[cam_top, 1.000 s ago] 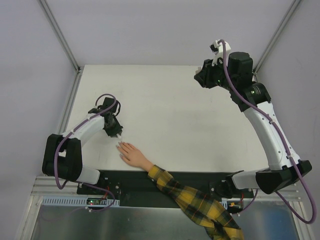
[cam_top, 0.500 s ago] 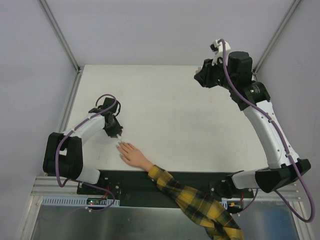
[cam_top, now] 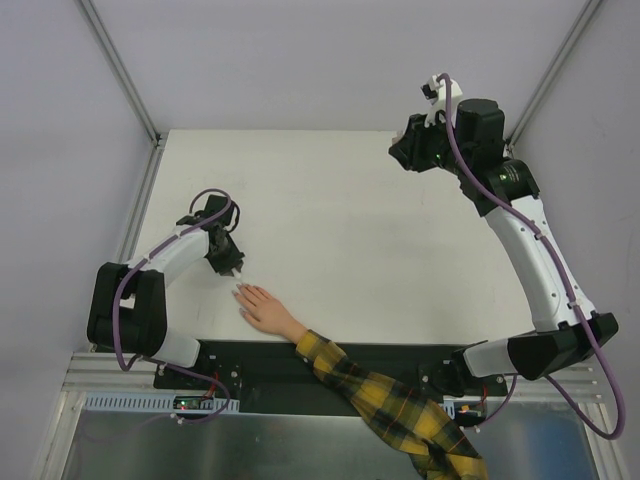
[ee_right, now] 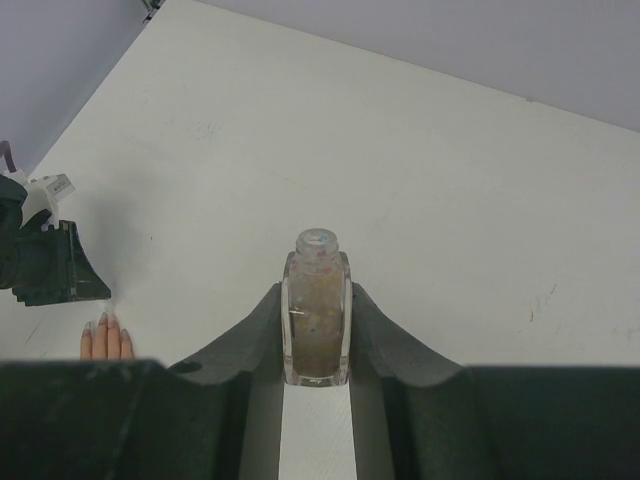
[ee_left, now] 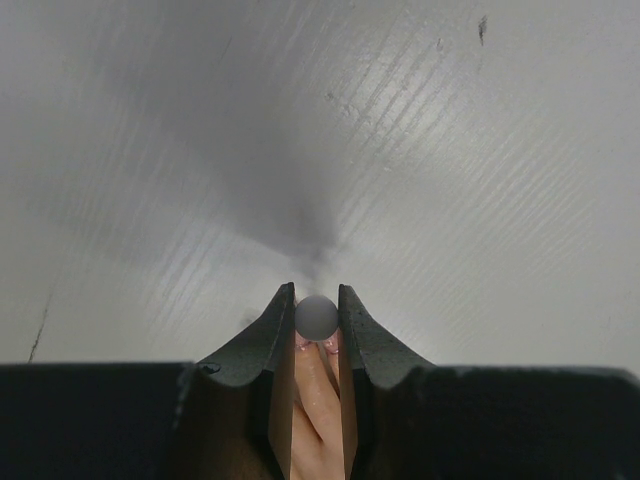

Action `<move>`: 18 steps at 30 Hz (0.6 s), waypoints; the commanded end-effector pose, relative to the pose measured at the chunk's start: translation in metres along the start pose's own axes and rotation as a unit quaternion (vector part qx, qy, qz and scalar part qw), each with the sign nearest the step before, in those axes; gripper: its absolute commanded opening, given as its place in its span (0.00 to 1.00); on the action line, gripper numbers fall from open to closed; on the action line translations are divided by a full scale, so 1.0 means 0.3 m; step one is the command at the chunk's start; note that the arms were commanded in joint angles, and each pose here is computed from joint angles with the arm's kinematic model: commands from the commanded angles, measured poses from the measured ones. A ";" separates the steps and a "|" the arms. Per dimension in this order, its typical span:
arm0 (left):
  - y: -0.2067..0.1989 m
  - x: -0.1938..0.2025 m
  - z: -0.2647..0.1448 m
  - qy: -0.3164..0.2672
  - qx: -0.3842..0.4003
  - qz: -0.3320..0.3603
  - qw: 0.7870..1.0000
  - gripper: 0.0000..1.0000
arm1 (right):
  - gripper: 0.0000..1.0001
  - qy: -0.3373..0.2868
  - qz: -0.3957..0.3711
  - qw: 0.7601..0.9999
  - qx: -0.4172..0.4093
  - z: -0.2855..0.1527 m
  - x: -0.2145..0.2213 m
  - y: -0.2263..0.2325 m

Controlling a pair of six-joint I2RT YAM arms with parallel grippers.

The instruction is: Paint the nails

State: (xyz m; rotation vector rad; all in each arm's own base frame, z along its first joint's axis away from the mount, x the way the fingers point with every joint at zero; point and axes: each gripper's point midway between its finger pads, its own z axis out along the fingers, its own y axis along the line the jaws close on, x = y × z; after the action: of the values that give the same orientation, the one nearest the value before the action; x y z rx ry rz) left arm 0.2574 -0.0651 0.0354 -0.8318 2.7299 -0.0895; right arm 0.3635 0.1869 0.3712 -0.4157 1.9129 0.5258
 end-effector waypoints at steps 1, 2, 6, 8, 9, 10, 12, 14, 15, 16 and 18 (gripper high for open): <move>0.004 0.000 0.007 0.005 -0.001 -0.012 1.000 0.00 | 0.00 -0.042 0.002 0.999 -0.006 -0.022 -0.099 0.009; 0.006 -0.001 0.009 0.005 -0.001 -0.011 1.000 0.00 | 0.00 -0.041 0.003 0.999 -0.006 -0.020 -0.096 0.007; 0.008 0.000 0.013 0.006 -0.001 -0.013 1.000 0.00 | 0.00 -0.040 0.005 0.999 -0.004 -0.020 -0.093 -0.001; 0.006 -0.003 0.011 0.004 0.001 -0.012 1.000 0.00 | 0.01 -0.042 0.006 0.999 -0.005 -0.023 -0.096 0.000; 0.007 -0.002 0.010 0.003 0.002 -0.011 1.000 0.00 | 0.01 -0.041 0.007 0.999 -0.005 -0.023 -0.094 0.000; 0.005 -0.004 0.007 0.002 0.004 -0.011 1.000 0.00 | 0.00 -0.041 0.008 0.999 -0.006 -0.023 -0.094 0.001; 0.005 -0.006 0.004 0.000 0.005 -0.009 1.000 0.00 | 0.01 -0.042 0.009 0.999 -0.007 -0.027 -0.093 0.003; 0.004 -0.011 -0.003 -0.005 0.009 -0.004 1.000 0.00 | 0.01 -0.044 0.009 0.999 -0.009 -0.035 -0.096 0.009; 0.004 -0.011 -0.008 -0.006 0.010 -0.002 1.000 0.00 | 0.00 -0.043 0.011 0.999 -0.010 -0.033 -0.090 0.009; -0.001 -0.014 -0.015 -0.008 0.016 0.003 1.000 0.00 | 0.00 -0.043 0.013 0.999 -0.011 -0.035 -0.090 0.011; -0.017 -0.008 -0.034 -0.006 0.034 0.004 0.999 0.00 | 0.00 -0.043 0.013 0.999 -0.013 -0.043 -0.082 0.014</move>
State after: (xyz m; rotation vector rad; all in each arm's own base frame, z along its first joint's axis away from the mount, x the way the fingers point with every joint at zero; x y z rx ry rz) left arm 0.2608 -0.0640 0.0341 -0.8349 2.7180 -0.1000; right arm 0.3678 0.1847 0.3692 -0.3908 1.9253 0.5378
